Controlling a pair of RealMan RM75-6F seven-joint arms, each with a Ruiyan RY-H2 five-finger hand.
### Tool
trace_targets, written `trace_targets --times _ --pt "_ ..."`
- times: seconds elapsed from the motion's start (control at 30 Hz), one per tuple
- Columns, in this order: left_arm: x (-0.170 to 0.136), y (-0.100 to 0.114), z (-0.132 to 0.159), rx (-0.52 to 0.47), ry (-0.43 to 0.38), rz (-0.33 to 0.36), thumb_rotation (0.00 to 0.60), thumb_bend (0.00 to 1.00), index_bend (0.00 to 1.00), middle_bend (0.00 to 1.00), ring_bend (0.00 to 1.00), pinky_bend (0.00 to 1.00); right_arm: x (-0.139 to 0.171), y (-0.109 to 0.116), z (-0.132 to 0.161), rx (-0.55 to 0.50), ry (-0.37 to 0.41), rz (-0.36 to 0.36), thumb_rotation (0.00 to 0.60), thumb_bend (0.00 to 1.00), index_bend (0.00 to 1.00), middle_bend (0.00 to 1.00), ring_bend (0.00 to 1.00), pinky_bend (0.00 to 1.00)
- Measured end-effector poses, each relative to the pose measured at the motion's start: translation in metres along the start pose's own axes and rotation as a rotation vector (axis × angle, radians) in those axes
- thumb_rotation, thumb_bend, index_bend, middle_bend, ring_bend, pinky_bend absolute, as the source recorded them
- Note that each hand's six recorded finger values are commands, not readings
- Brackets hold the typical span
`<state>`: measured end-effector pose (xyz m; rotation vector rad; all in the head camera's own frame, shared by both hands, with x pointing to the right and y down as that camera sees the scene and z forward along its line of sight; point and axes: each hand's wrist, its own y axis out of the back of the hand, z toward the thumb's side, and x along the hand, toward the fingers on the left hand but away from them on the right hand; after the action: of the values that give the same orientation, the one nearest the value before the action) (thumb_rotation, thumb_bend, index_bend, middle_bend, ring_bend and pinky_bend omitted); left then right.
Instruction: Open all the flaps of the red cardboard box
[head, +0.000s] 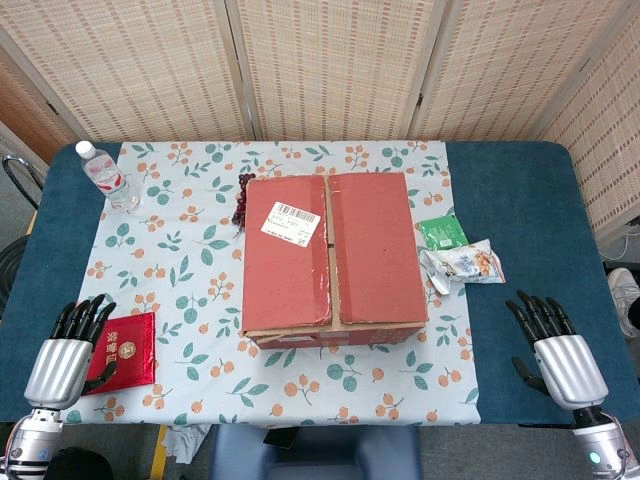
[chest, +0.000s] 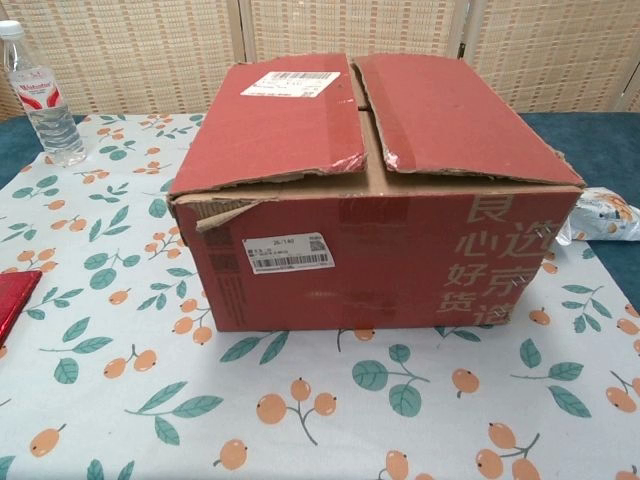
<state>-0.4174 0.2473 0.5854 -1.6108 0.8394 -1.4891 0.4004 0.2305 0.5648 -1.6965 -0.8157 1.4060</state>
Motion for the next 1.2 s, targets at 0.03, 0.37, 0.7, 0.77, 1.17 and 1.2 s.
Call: trace_targets --times 0.03,0.37,0.7,0.77,1.17,1.2 --pt "0.000 0.000 0.000 0.001 0.000 -0.001 0.600 0.32 0.00 0.04 0.06 0.05 0.000 0.000 0.000 0.000 0.000 0.000 0.600 0.42 0.00 0.00 0.00 0.00" --pt "0.002 -0.002 0.004 0.003 -0.015 -0.007 0.600 0.32 0.00 0.04 0.06 0.05 0.003 0.003 0.003 -0.009 0.020 -0.017 0.600 0.42 0.00 0.00 0.00 0.00" --pt "0.006 0.000 -0.001 -0.016 -0.007 -0.007 0.600 0.32 0.00 0.04 0.06 0.05 -0.020 0.008 0.044 -0.088 0.226 -0.027 0.600 0.42 0.00 0.00 0.00 0.00" --pt "0.007 -0.001 0.000 -0.012 -0.014 -0.009 0.600 0.32 0.00 0.04 0.06 0.05 -0.023 0.013 0.056 -0.093 0.265 -0.022 0.600 0.42 0.00 0.00 0.00 0.00" --pt "0.006 0.001 -0.002 -0.031 -0.022 -0.003 0.600 0.37 0.00 0.04 0.06 0.05 -0.076 0.040 0.153 -0.086 0.526 -0.043 0.600 0.42 0.00 0.00 0.00 0.00" --pt "0.006 0.001 -0.002 -0.032 -0.022 -0.003 0.600 0.37 0.00 0.04 0.06 0.05 -0.080 0.039 0.161 -0.084 0.541 -0.047 0.600 0.42 0.00 0.00 0.00 0.00"
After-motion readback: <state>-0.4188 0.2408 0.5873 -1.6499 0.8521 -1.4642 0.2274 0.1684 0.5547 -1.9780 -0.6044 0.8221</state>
